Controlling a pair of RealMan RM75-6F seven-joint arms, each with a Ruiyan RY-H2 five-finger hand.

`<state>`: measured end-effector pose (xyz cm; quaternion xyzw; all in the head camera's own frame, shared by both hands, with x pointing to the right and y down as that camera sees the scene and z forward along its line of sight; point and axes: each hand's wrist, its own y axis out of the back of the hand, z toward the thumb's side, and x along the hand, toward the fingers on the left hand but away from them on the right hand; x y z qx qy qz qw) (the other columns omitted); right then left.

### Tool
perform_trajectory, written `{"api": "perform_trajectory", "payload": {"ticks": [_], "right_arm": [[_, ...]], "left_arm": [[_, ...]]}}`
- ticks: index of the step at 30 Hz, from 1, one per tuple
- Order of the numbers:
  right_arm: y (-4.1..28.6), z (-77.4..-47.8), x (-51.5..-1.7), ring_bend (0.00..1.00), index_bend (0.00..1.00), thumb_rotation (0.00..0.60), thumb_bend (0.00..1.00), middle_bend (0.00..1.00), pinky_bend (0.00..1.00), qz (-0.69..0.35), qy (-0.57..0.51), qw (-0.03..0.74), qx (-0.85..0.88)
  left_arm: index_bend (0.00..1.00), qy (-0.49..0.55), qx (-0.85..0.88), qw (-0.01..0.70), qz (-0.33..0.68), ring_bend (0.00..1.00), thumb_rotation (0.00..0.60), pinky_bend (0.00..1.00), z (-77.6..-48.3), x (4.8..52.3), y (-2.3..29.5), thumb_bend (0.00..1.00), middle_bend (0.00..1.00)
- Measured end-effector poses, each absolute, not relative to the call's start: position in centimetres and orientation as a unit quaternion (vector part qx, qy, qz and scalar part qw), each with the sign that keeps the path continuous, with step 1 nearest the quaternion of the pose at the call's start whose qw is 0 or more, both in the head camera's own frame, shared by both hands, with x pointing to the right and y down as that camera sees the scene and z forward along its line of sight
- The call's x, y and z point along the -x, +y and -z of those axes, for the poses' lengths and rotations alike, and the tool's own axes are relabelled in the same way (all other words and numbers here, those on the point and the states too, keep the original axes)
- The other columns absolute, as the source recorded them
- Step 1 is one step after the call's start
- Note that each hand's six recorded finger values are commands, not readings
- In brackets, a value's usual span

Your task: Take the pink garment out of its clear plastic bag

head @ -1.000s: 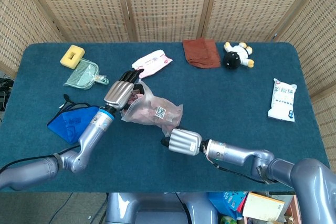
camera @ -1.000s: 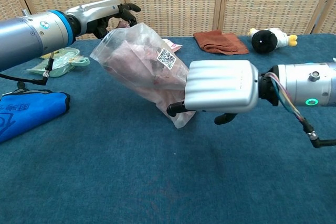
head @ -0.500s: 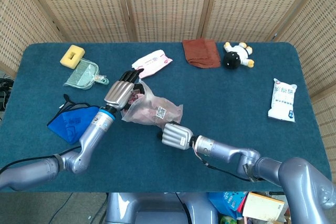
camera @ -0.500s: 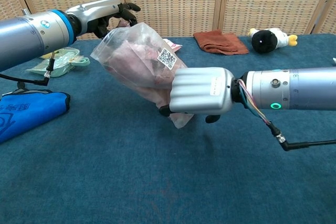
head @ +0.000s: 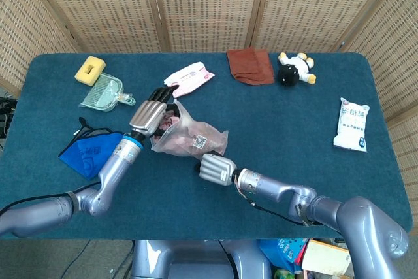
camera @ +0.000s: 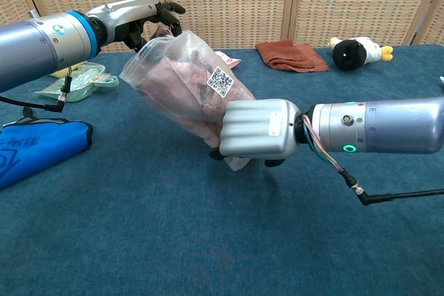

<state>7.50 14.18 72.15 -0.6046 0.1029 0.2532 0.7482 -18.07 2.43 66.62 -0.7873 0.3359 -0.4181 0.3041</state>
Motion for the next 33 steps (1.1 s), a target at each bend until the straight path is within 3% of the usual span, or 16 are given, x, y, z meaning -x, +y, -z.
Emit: {"api": "perform_trajectory", "payload": {"ticks": [11, 18, 33], "right_arm": [[14.4, -73.3, -7.9, 0.92, 0.56, 0.600, 0.57, 0.89, 1.00, -0.261, 0.105, 0.740, 0.611], [14.5, -73.6, -8.1, 0.92, 0.65, 0.600, 0.81, 0.90, 1.00, -0.259, 0.102, 0.740, 0.613], [14.4, -72.9, -8.6, 0.92, 0.69, 0.600, 0.90, 0.90, 1.00, -0.246, 0.095, 0.746, 0.612]], "left_arm": [[0.75, 0.338, 0.786, 0.301, 0.421, 0.00, 0.600, 0.00, -66.8, 18.4, 2.2, 0.47, 0.00], [0.75, 0.343, 0.783, 0.298, 0.425, 0.00, 0.600, 0.00, -67.0, 19.0, 1.9, 0.47, 0.00], [0.76, 0.348, 0.781, 0.296, 0.426, 0.00, 0.600, 0.00, -67.1, 19.6, 1.6, 0.47, 0.00]]}}
